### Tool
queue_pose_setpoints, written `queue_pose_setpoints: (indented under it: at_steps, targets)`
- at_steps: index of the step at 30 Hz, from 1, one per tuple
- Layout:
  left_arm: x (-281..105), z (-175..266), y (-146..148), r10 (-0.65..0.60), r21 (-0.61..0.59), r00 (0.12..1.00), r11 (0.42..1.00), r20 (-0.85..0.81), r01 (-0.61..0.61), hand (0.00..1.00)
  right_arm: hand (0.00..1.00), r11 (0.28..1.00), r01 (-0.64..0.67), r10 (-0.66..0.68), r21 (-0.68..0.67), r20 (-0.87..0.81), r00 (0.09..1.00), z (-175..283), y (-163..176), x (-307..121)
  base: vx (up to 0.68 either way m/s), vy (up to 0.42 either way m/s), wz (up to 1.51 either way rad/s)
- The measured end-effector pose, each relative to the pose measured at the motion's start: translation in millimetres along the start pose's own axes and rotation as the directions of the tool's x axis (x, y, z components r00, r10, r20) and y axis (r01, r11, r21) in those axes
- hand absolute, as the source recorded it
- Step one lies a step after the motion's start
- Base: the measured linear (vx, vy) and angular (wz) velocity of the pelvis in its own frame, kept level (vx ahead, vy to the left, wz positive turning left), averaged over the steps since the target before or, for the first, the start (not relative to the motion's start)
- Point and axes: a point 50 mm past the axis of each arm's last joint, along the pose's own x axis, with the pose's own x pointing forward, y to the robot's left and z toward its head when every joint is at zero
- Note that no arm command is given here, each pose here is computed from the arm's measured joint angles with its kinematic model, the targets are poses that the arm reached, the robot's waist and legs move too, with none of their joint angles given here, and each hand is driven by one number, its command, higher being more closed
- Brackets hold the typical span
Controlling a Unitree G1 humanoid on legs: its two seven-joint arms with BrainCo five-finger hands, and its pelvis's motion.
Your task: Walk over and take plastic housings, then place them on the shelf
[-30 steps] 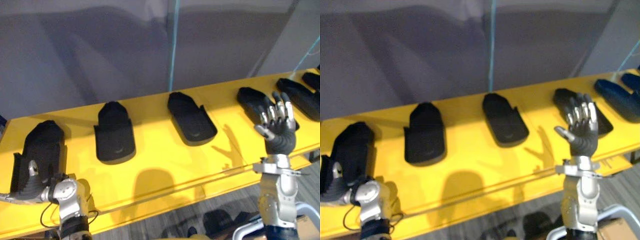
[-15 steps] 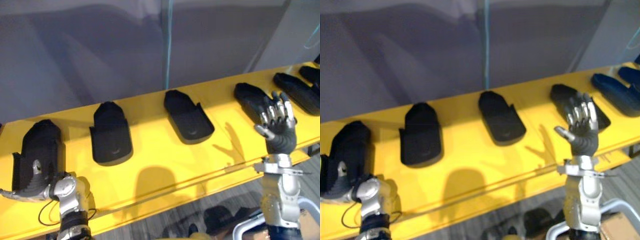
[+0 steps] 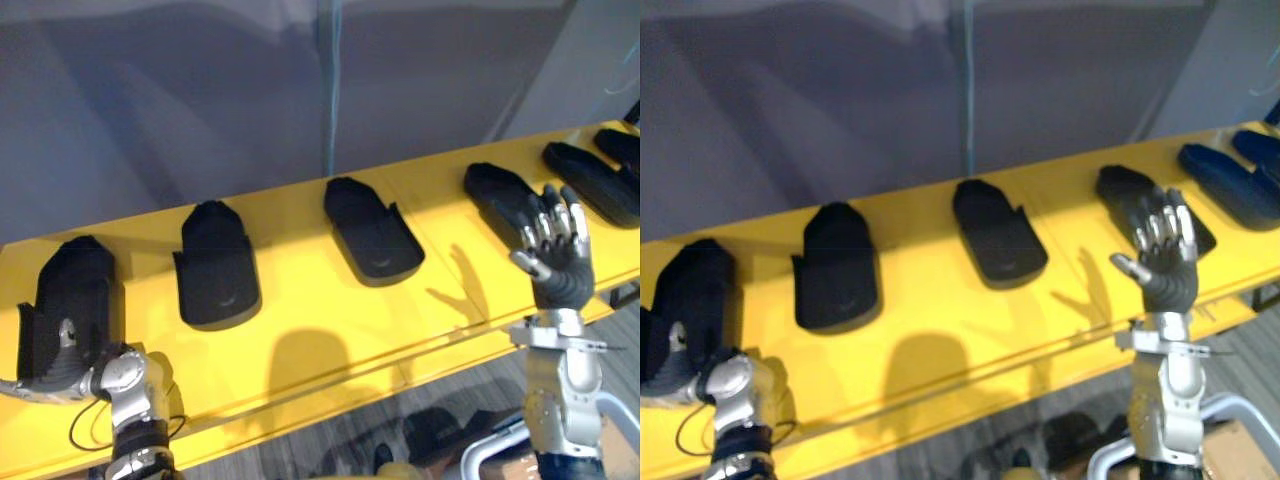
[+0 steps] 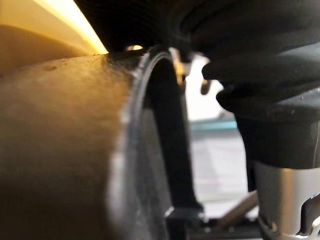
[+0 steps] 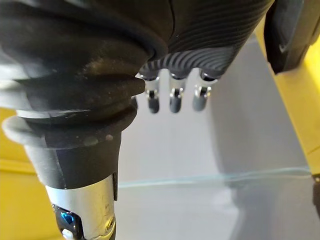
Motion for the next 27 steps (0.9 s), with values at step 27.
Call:
queue_pose_setpoints:
  at_steps: [27]
  targets:
    - [-114,116,47,-0.762,-0.207,0.43,0.378,0.485,0.903,0.0,0.0,0.991,0.105,-0.101,0.088,-0.046,0.994,-8,24,-21,-0.01,-0.002,0.09]
